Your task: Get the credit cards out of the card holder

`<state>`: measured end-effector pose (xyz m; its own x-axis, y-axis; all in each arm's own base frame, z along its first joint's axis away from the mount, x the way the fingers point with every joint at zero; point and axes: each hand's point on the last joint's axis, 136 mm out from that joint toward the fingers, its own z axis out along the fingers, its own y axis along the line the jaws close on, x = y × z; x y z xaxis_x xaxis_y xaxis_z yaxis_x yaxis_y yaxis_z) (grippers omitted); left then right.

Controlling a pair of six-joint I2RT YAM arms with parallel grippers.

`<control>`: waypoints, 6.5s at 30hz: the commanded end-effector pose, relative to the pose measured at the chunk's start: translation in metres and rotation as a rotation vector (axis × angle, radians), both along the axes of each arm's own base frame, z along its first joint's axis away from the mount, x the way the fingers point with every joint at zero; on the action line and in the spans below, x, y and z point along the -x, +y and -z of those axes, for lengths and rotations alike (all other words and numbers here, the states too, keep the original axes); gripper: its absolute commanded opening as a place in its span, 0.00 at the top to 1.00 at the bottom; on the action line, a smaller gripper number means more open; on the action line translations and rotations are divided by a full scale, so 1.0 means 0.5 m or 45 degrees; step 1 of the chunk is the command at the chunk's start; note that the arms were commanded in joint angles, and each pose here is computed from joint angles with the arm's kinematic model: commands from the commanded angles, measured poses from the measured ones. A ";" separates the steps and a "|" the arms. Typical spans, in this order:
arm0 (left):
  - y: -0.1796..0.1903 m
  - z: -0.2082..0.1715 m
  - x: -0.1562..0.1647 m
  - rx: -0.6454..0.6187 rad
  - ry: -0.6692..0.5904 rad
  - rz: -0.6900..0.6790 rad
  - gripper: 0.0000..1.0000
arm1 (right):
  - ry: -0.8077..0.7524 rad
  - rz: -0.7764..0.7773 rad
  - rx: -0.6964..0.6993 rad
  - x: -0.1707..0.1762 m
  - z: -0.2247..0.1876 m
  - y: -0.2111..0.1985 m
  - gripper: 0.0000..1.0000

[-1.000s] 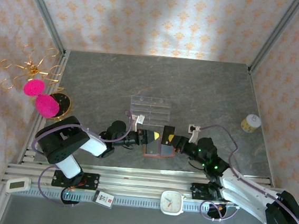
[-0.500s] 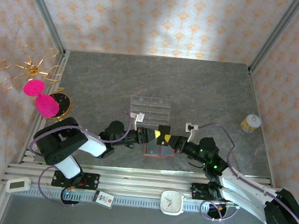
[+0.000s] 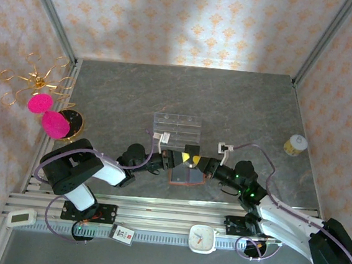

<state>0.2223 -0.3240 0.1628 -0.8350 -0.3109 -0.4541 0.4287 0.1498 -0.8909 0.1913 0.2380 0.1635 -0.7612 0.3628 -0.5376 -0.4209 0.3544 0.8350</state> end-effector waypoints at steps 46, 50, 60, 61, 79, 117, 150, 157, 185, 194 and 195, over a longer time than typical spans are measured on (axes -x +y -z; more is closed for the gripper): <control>0.057 -0.132 -0.367 -1.669 -1.288 0.876 1.00 | 0.324 0.521 0.394 -0.111 0.094 -0.218 0.52; 0.045 -0.148 -0.359 -1.613 -1.355 0.897 1.00 | 0.378 0.513 0.423 -0.120 0.118 -0.219 0.53; 0.017 -0.077 -0.348 -1.624 -1.347 0.972 1.00 | 0.398 0.538 0.466 -0.129 0.132 -0.229 0.53; 0.017 -0.073 -0.350 -1.627 -1.341 0.971 1.00 | 0.404 0.541 0.468 -0.129 0.135 -0.231 0.53; 0.027 0.001 -0.384 -1.714 -1.253 0.957 1.00 | 0.396 0.554 0.487 -0.137 0.133 -0.239 0.53; 0.042 0.047 -0.418 -1.861 -1.230 0.833 0.75 | 0.403 0.542 0.457 -0.143 0.139 -0.240 0.53; 0.052 -0.335 -0.155 -0.578 -0.927 -0.331 0.59 | 0.078 0.222 0.518 -0.054 0.019 -0.077 0.49; 0.114 -0.178 -0.063 -0.448 -0.586 -0.366 0.60 | -0.002 0.127 0.970 -0.018 0.102 0.023 0.50; 0.201 0.114 0.010 -0.629 -0.099 -0.370 0.70 | 0.000 0.093 1.516 -0.013 0.289 0.069 0.89; 0.140 0.143 0.027 -0.599 -0.048 -0.192 0.91 | -0.039 0.135 1.097 -0.013 0.200 0.116 0.98; 0.130 0.147 0.028 -0.601 -0.044 -0.175 0.93 | -0.034 0.131 1.058 -0.011 0.194 0.120 0.98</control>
<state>0.2078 -0.2371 0.0696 -0.7914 -0.1722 -0.5866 0.3430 0.6693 -0.6591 0.1929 0.2808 0.0421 -0.7436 -0.2073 -0.6357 -0.3752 0.9163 0.1401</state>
